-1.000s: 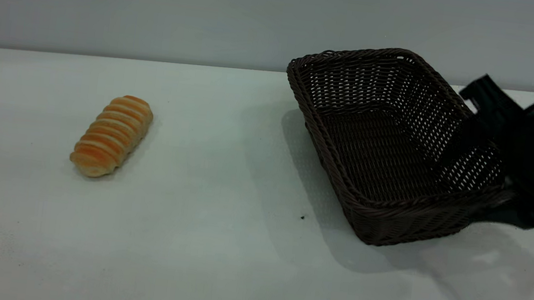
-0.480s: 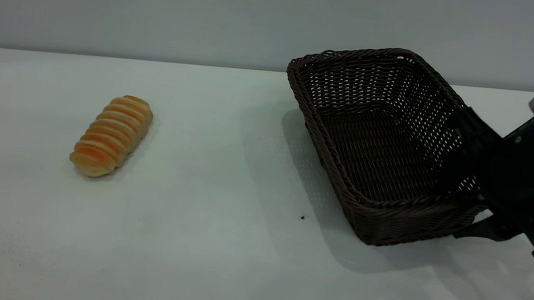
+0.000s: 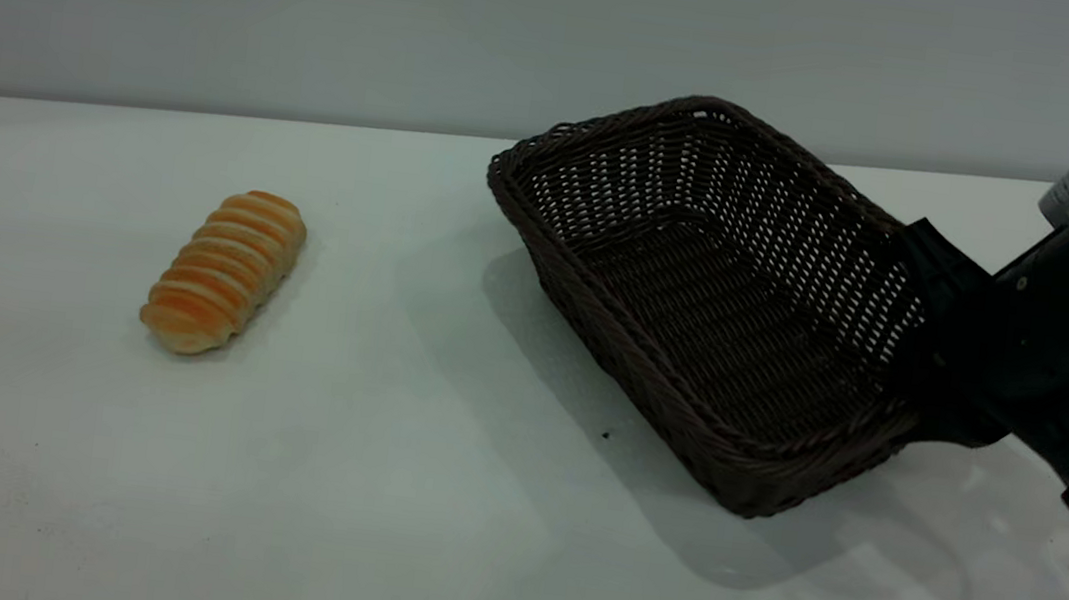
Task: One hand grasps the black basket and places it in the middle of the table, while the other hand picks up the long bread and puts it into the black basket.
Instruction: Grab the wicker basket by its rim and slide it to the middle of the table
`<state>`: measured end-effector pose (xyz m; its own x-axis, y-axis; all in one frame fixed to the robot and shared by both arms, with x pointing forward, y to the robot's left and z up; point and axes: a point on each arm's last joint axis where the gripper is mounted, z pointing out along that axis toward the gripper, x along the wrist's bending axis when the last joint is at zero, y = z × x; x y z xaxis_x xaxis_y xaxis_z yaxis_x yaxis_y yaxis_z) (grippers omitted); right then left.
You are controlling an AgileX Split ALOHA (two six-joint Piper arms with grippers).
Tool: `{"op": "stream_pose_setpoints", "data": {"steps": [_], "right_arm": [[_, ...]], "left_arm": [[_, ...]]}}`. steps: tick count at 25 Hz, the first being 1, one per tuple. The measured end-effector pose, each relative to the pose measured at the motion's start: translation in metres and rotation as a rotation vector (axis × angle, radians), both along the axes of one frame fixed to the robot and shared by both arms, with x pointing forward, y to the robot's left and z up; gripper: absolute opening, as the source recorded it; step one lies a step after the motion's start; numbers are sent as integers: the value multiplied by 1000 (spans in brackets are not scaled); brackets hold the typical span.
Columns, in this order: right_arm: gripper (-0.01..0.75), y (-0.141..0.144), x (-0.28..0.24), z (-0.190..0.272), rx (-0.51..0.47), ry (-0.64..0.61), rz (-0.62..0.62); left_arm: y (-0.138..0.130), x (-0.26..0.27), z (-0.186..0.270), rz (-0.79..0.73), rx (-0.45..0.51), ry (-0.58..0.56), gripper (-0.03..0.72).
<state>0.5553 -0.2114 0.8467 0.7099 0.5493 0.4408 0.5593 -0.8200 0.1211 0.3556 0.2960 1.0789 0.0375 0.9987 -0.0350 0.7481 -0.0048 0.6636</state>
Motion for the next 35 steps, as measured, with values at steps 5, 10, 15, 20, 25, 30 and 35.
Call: {"op": "stream_pose_setpoints", "data": {"steps": [5,10,15,20,25,30,35], "right_arm": [[89,1,7,21,-128,-117,261],[89,16,16,28,-122,-173,553],[89,29,26,22,-90,-165,742],[89,41,39,17,-45,-115,914],[89,45,54,16,-52,-61,999],[89,48,64,13,-55,-32,1013],[113,47,65,11,-49,-18,1000]], "left_arm": [[0,0,0,0,-1,2,514],[0,-1,-1,-1,-2,20,514],[0,-1,-1,-1,-2,20,514],[0,-1,-1,-1,-2,20,514],[0,-1,-1,-1,-2,22,514],[0,-2,-1,-1,-2,24,514],[0,-2,-2,-2,-2,33,514]]}}
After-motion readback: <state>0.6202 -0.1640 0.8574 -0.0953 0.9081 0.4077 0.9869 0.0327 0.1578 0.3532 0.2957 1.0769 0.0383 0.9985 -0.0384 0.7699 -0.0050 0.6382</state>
